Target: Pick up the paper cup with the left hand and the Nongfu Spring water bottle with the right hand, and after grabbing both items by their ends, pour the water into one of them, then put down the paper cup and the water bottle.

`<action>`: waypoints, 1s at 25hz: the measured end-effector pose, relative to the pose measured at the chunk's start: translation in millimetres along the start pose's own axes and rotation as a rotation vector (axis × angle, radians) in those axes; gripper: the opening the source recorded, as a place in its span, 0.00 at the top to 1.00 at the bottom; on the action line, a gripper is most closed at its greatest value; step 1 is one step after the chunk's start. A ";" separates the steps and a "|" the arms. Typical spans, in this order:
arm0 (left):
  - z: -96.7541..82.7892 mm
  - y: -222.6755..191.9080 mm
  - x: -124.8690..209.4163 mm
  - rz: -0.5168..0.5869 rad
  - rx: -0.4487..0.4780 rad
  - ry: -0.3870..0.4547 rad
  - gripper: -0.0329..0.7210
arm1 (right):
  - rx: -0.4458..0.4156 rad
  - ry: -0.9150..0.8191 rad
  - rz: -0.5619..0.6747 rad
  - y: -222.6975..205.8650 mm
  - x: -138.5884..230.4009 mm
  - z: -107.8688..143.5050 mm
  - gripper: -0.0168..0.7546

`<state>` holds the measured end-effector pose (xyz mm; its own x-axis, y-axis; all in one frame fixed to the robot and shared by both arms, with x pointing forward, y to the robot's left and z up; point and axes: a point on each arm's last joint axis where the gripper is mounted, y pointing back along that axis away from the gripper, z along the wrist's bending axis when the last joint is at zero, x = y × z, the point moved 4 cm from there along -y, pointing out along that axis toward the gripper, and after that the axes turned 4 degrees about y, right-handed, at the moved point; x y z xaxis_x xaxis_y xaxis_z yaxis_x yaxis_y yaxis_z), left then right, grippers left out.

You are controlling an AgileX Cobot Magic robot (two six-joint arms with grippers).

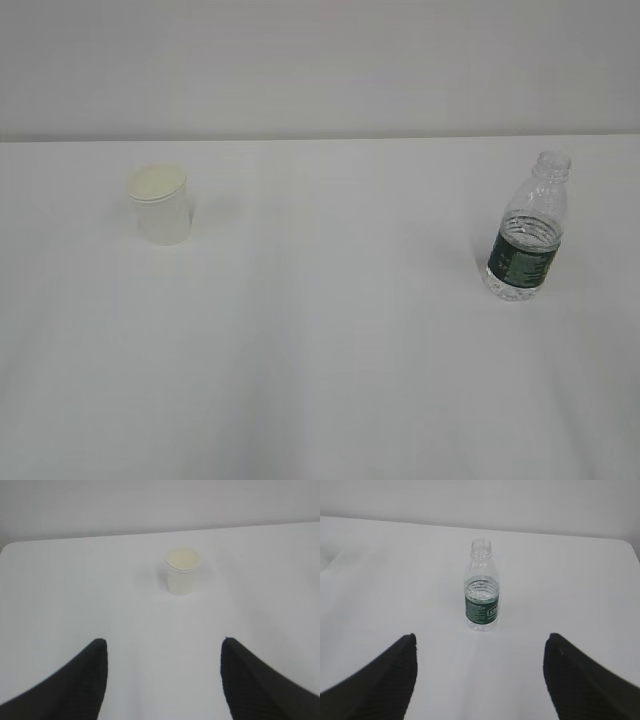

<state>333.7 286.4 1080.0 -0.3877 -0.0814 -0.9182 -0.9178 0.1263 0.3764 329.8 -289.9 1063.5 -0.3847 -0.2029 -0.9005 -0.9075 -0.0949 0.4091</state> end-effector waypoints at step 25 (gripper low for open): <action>7.6 -85.0 -18.1 0.069 -0.035 -0.006 0.29 | -0.006 0.067 -0.021 -55.4 -24.2 -0.9 0.22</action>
<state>419.4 284.7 1063.7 -0.4500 -0.0673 -0.8905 -0.8912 0.0971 0.4431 389.5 -280.6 1062.7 -0.3533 -0.2660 -0.8969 -0.9142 -0.1055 0.3913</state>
